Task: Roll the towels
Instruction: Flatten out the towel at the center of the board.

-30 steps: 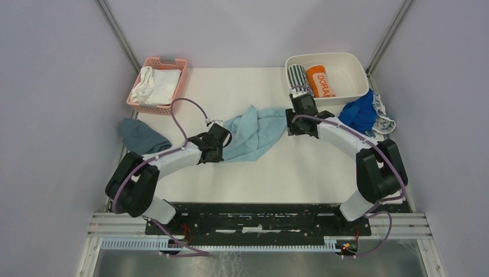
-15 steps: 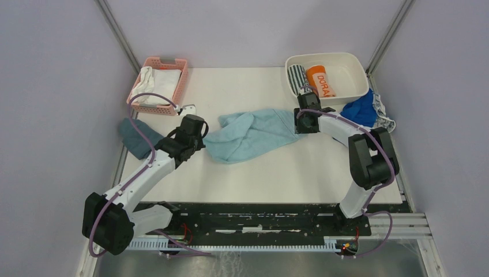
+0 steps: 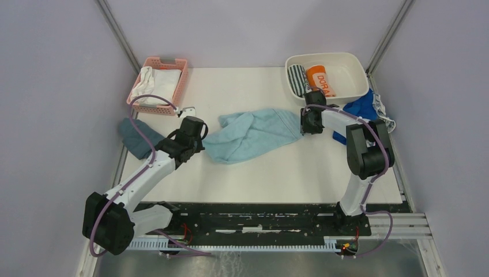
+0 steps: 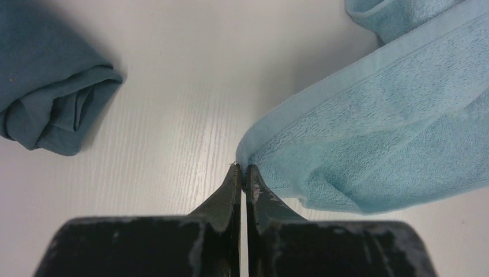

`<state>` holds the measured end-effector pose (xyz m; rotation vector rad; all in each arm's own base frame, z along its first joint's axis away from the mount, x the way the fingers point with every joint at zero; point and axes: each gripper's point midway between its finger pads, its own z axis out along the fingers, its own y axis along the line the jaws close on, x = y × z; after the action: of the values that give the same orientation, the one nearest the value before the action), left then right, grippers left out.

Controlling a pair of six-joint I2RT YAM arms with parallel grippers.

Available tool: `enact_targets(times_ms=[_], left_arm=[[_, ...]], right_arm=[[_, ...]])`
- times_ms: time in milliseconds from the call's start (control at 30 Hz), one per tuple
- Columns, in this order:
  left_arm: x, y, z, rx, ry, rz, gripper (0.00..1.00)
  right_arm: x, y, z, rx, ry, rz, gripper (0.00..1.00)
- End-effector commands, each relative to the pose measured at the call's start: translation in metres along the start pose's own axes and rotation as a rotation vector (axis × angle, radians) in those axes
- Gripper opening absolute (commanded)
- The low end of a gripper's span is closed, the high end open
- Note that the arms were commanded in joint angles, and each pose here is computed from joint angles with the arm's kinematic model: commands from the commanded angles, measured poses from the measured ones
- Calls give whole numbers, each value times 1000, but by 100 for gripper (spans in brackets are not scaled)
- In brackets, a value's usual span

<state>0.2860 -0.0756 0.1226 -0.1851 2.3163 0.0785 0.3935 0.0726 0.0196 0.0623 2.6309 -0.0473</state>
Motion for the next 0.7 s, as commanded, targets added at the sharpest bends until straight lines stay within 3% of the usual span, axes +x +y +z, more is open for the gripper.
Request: enact_targets(times_ms=[0, 167, 367, 500, 667], left_arm=[[-6, -1, 1, 18, -29, 7, 3], [-6, 0, 1, 16, -30, 5, 3], [-16, 7, 2, 17, -50, -37, 3], [-44, 9, 0, 71, -93, -118, 3], [-102, 12, -19, 114, -210, -184, 3]], right_arm=[[-17, 7, 2, -46, 7, 12, 49], [-1, 7, 11, -46, 86, 15, 47], [-3, -2, 7, -19, 86, 23, 24], [-25, -11, -13, 9, 29, 34, 9], [-60, -24, -73, 49, -85, 42, 4]])
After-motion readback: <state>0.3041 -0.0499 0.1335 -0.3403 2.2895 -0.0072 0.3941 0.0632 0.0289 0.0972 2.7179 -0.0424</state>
